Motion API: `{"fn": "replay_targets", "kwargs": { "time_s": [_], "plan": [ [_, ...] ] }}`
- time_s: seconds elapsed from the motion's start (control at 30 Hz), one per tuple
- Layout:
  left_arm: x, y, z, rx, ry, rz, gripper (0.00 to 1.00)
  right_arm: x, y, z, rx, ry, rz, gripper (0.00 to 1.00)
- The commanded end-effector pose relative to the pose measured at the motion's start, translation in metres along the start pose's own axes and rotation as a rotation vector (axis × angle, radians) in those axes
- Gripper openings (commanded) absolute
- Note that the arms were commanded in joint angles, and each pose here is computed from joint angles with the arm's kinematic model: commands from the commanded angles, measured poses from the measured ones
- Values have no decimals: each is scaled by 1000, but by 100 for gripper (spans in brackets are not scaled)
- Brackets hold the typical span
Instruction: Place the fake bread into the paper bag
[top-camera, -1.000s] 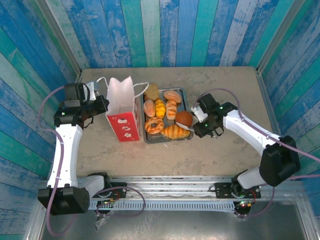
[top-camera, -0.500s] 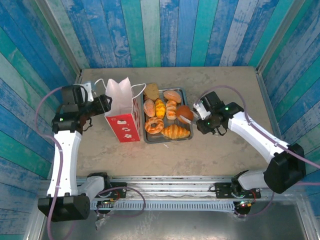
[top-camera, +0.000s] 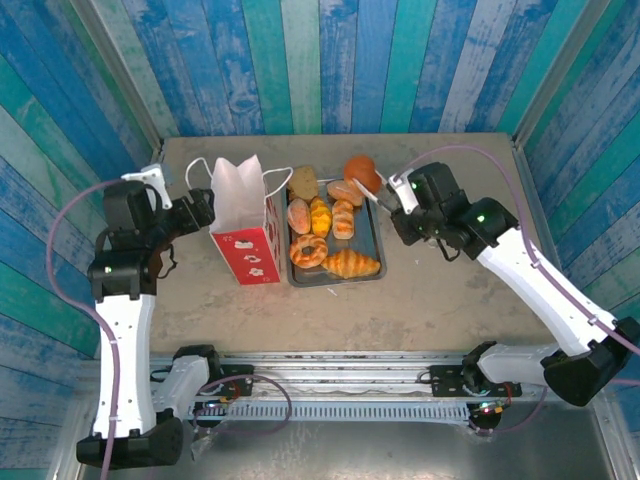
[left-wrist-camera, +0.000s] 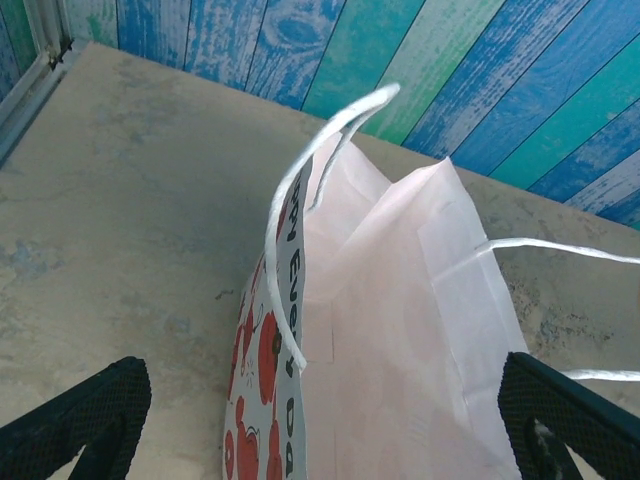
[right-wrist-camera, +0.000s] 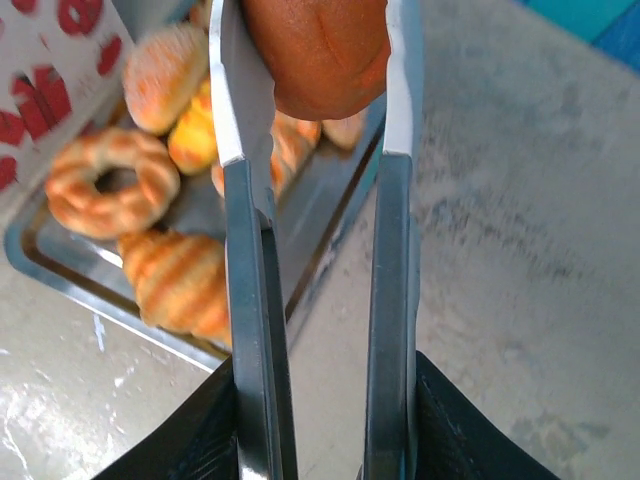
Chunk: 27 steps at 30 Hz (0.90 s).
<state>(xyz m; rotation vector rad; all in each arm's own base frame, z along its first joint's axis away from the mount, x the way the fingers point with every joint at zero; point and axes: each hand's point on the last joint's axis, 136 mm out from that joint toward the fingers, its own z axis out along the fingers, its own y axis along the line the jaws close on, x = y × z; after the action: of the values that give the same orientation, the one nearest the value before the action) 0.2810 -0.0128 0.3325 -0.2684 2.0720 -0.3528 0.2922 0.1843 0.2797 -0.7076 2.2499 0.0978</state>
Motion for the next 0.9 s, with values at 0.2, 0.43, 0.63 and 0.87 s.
{"fn": "replay_targets", "kwargs": {
  "time_s": [0.2,0.43,0.63,0.87],
  "plan": [
    [27,-1,16,52,82,-53,91,-101,16,-51,-22,-236,-67,38],
    [36,6,19,39,58,-62,81,-129,76,-64,-106,-241,-134,38],
    [37,10,22,32,23,-84,65,-147,133,-65,-232,-255,-185,39],
    [41,8,28,68,-6,-132,60,-145,173,-35,-313,-170,-213,39]
  ]
}}
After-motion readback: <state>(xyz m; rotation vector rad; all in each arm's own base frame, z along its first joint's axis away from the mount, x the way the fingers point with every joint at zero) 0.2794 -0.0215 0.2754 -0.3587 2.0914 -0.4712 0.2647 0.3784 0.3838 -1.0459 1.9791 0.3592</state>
